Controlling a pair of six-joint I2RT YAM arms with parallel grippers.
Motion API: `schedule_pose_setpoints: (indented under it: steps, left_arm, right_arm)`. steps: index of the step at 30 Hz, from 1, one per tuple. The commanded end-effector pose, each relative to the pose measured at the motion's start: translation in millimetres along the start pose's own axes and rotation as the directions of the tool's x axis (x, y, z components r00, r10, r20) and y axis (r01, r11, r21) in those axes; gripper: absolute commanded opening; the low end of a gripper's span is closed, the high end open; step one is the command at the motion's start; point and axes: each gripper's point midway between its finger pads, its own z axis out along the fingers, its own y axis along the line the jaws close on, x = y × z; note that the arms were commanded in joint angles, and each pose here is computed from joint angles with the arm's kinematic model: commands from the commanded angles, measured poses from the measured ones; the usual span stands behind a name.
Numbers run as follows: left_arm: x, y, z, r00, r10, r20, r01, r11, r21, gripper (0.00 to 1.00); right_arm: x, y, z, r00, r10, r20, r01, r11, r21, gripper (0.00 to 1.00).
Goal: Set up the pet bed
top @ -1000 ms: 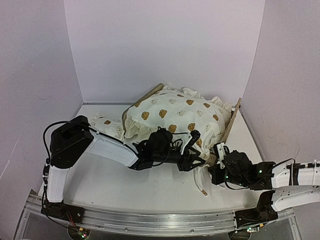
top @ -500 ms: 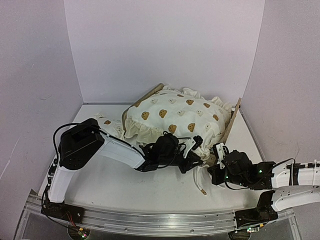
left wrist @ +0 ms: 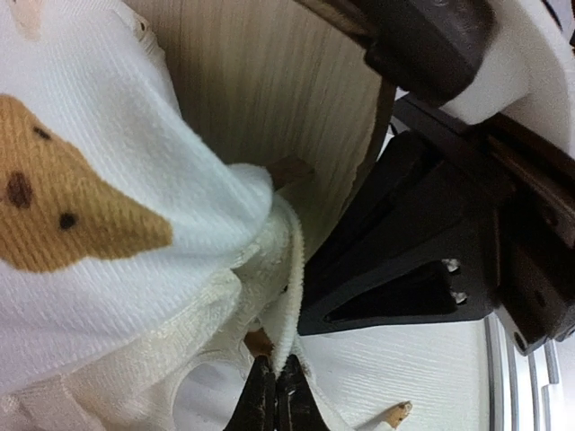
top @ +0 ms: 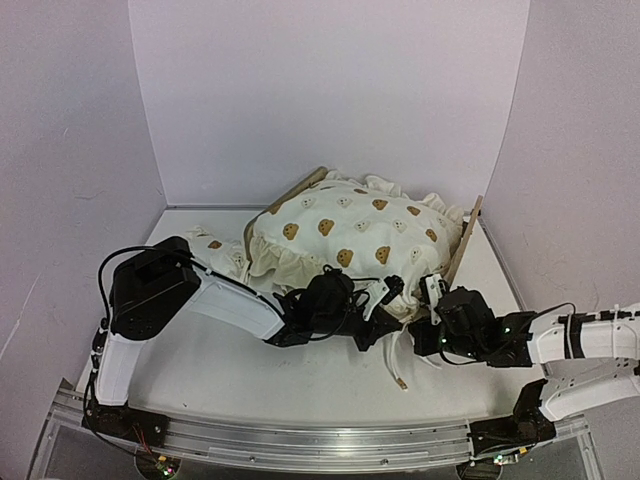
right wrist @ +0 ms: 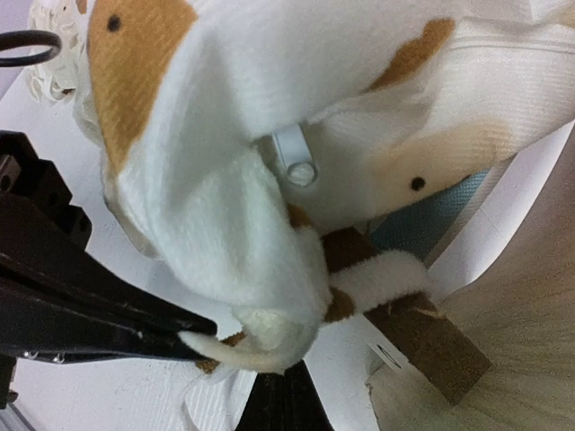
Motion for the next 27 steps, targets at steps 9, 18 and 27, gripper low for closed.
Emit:
schedule_pose_setpoints:
  steps: [9,18,27]
  left_arm:
    - [-52,-38,-15,0.99,0.035,0.134,-0.048,0.995,0.091,0.0]
    - [-37,-38,-11,0.995,0.007,0.103,-0.017,0.995,0.102,0.02]
    - [-26,-39,-12,0.997,-0.005,0.076,-0.004,0.993,0.115,0.08]
  right_arm:
    - [-40,15,0,0.987,0.055,0.153,-0.042,0.995,-0.087,0.0]
    - [-46,24,-4,0.969,0.013,0.245,0.032,0.983,-0.181,0.0]
    - [-35,26,-11,0.946,-0.034,0.324,0.12,0.961,-0.249,0.0]
